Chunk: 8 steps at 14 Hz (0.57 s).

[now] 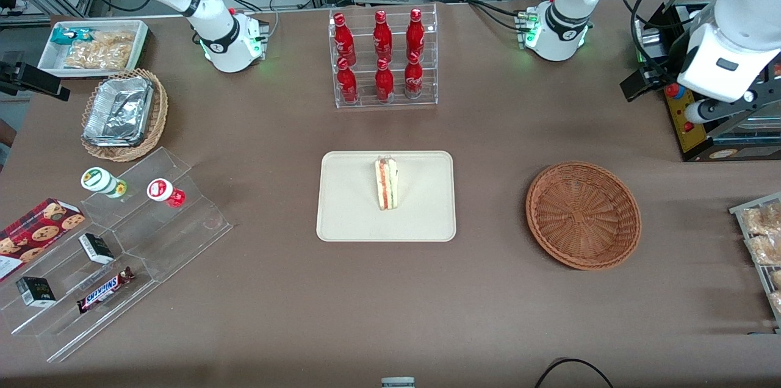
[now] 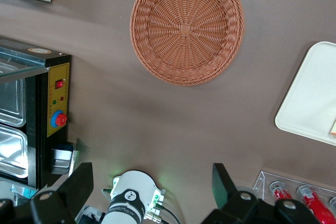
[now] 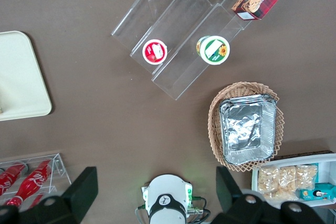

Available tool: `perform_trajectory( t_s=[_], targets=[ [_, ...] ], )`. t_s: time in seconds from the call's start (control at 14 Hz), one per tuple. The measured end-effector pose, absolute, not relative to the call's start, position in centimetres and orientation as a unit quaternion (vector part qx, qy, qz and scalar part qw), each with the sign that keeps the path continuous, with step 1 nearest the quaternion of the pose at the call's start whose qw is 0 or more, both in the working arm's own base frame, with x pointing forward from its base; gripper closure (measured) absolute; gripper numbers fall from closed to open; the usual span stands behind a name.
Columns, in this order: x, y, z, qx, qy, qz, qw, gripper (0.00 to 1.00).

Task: Place sandwich from basket to tray

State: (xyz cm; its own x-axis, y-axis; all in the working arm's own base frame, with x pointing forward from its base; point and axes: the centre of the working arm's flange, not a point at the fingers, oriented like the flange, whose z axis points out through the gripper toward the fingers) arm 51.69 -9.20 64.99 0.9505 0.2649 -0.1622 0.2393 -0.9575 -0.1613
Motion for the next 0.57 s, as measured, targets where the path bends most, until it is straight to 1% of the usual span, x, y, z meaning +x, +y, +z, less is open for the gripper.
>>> perform_trajectory(
  t_s=[0.14, 0.36, 0.57],
  targets=[
    [51.2, -9.4, 65.2, -0.985, -0.126, 0.097, 0.073, 0.0],
    [50.5, -9.5, 65.7, -0.985, -0.118, 0.097, 0.075, 0.0],
    [50.2, -7.3, 66.3, -0.989, -0.09, 0.104, 0.058, 0.0]
  ],
)
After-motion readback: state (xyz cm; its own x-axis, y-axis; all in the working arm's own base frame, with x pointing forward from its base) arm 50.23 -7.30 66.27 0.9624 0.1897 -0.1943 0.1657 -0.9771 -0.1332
